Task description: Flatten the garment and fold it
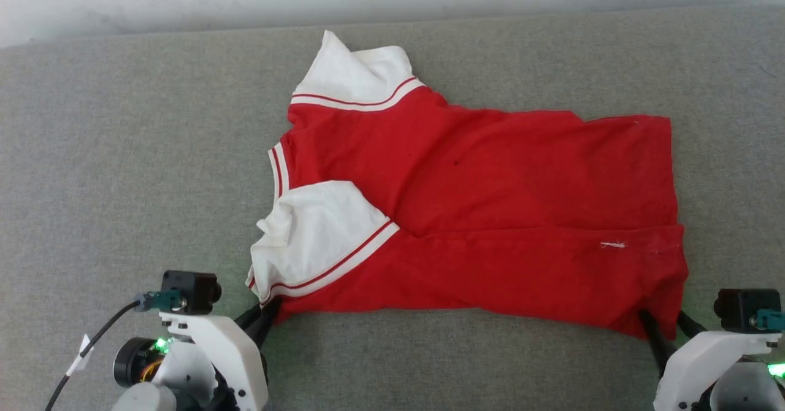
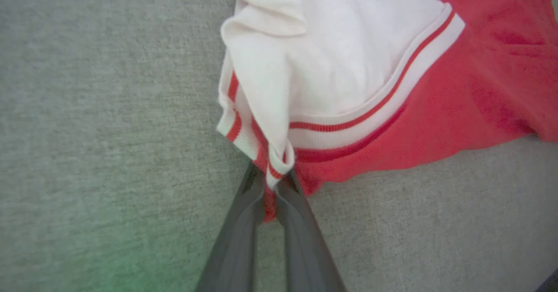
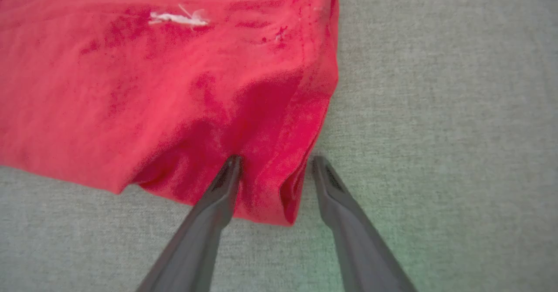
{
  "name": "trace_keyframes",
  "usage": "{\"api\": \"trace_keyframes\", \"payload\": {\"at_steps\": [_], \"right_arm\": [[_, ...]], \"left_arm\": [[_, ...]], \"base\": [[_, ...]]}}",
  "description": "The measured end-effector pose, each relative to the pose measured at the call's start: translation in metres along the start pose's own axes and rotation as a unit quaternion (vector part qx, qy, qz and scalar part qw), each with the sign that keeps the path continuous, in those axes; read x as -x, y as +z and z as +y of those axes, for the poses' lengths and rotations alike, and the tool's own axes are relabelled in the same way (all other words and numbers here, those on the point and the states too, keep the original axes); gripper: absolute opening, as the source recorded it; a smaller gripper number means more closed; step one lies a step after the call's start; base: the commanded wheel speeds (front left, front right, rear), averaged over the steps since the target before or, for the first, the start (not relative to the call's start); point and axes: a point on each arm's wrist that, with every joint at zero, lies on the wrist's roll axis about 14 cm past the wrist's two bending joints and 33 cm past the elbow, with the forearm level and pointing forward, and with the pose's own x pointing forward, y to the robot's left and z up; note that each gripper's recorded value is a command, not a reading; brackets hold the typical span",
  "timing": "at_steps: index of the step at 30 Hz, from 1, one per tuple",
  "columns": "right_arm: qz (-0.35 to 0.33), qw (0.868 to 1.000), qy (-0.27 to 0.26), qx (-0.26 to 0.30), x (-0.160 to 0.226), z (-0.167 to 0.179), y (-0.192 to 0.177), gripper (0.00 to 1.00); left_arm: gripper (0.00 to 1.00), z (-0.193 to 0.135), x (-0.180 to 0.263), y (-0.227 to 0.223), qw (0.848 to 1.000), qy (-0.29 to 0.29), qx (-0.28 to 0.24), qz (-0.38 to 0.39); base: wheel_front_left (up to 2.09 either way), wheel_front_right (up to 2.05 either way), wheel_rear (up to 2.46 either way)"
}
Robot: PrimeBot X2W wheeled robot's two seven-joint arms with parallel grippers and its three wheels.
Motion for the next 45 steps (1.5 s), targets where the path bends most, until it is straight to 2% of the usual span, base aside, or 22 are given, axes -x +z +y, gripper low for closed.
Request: {"api": "trace_keyframes", "payload": {"at_steps": [8,12,16,19,26,29,31,32,33,34,35,36,41,45], "right_arm": [[-0.021,1.0,0.01,0.004,-0.002,0.005,0.016,0.0],[-0.041,0.999,0.011,0.009,0.006,0.002,0.031,0.0],[-0.05,0.999,0.009,0.004,0.019,-0.004,0.038,0.0],[-0.037,0.999,0.005,-0.007,0.028,-0.008,0.03,0.0],[0.031,0.999,0.001,-0.032,0.041,-0.01,-0.006,0.0],[0.035,0.999,-0.005,-0.03,0.043,-0.013,-0.008,0.0],[0.036,0.999,-0.006,-0.027,0.042,-0.013,-0.008,0.0],[0.034,0.999,-0.005,-0.028,0.042,-0.012,-0.007,0.0],[0.03,0.999,-0.005,-0.029,0.041,-0.011,-0.006,0.0],[0.026,0.999,-0.005,-0.029,0.041,-0.011,-0.004,0.0],[0.021,0.999,-0.005,-0.029,0.041,-0.01,-0.002,0.14],[0.012,0.999,-0.003,-0.03,0.041,-0.009,0.001,1.0],[-0.064,0.997,0.008,-0.033,0.045,-0.002,0.035,1.0],[-0.177,0.984,-0.003,-0.004,0.055,-0.007,0.085,1.0]], "left_arm": [[0.0,-0.001,-0.002,0.01,1.0,-0.004,0.015,-0.017],[0.0,0.007,0.008,0.019,0.999,0.019,0.016,-0.033],[0.0,0.006,0.025,0.009,0.999,0.032,0.026,-0.029],[0.0,0.005,0.039,-0.006,0.998,0.043,0.04,-0.017],[0.0,-0.002,0.068,-0.055,0.992,0.061,0.11,0.031],[0.0,-0.004,0.072,-0.062,0.99,0.061,0.127,0.032],[0.23,-0.003,0.071,-0.06,0.989,0.064,0.132,0.02],[0.4,-0.004,0.07,-0.058,0.989,0.062,0.132,0.013],[1.0,-0.004,0.069,-0.057,0.989,0.06,0.132,0.011],[1.0,-0.004,0.068,-0.055,0.99,0.059,0.131,0.006],[1.0,-0.004,0.066,-0.051,0.99,0.059,0.131,-0.004],[1.0,-0.004,0.065,-0.047,0.99,0.056,0.129,-0.011],[1.0,-0.007,0.063,-0.013,0.988,0.033,0.129,-0.075],[1.0,-0.004,0.073,0.051,0.976,0.022,0.1,-0.194]], "base": [[0.0,0.0,0.0],[0.0,0.0,0.0],[0.0,0.0,0.0],[0.0,0.0,0.0],[0.0,0.0,0.0],[0.0,0.0,0.0],[0.0,0.0,0.0],[0.0,0.0,0.0],[0.0,0.0,0.0],[0.0,0.0,0.0],[0.0,0.0,0.0],[0.0,0.0,0.0],[0.0,0.0,0.0],[0.0,0.0,0.0]]}}
